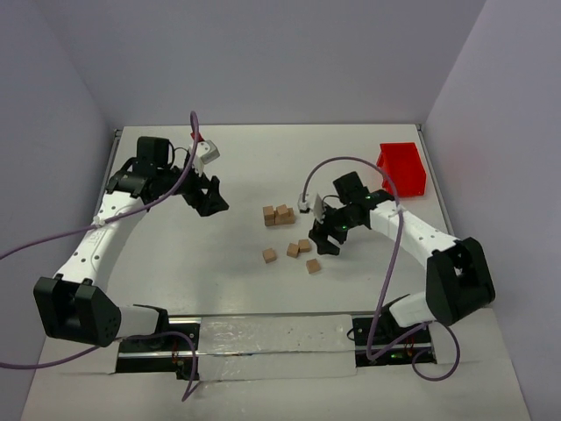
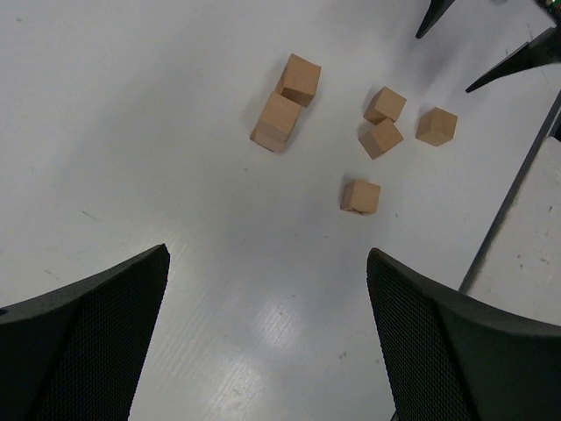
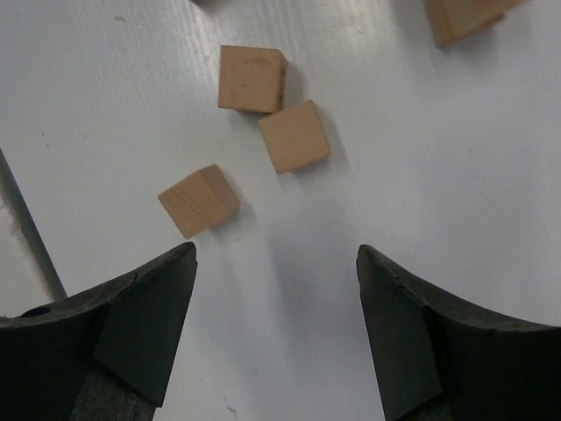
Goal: Build the wood block tower
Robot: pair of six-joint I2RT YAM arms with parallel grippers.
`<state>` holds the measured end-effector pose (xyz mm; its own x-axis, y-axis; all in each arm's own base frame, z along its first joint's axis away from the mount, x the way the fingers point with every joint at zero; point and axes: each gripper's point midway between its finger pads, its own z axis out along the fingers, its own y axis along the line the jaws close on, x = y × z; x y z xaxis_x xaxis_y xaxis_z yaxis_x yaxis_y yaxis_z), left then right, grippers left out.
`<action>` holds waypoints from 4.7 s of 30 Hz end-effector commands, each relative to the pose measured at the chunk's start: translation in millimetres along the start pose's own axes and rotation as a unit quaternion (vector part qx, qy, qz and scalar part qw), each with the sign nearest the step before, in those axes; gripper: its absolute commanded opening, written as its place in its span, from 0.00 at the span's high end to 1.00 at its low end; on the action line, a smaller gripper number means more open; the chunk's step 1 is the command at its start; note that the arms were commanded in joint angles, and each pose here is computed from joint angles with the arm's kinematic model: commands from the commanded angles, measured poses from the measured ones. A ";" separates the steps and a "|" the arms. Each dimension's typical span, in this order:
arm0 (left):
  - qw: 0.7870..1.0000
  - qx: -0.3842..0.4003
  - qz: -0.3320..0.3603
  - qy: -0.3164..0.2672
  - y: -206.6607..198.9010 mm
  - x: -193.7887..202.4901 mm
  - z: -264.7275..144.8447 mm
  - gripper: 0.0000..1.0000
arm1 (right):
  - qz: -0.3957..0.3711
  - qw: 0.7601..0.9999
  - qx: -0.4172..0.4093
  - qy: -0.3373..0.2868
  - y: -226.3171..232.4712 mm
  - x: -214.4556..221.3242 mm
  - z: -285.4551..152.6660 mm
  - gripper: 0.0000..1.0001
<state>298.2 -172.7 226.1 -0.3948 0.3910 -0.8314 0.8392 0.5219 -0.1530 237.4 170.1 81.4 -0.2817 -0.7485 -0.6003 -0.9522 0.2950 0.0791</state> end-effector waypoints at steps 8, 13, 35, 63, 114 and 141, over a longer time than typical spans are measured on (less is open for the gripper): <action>0.999 0.028 -0.005 -0.024 -4.3 -4.6 4.8 0.01 | -0.118 0.992 0.010 0.046 -9.1 -13.7 45.9 0.25; 0.999 0.033 -0.003 -0.022 -5.2 1.0 7.5 0.01 | -0.143 0.988 0.013 0.058 -19.7 -13.4 57.6 0.25; 0.999 0.028 0.013 -0.020 -3.4 4.3 7.2 0.01 | -0.154 0.985 -0.042 0.069 -15.8 -16.3 70.0 0.36; 0.999 0.039 0.013 -0.012 -1.9 10.2 13.2 0.01 | -0.217 0.974 -0.048 0.039 -72.6 -69.0 15.3 1.00; 0.999 0.041 0.019 -0.009 -5.2 12.7 10.5 0.01 | -0.240 0.966 -0.080 0.059 -86.0 -94.1 49.7 0.99; 0.999 0.034 0.024 -0.006 -4.2 14.1 8.6 0.01 | -0.250 0.961 -0.086 0.076 -82.5 -97.2 60.0 0.94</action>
<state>291.1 -176.5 198.9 -0.4032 0.4067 -0.8197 0.8640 0.4644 -0.1946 346.9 248.1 79.8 0.1974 -0.8579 -0.4744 -0.9781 -0.2046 -0.0368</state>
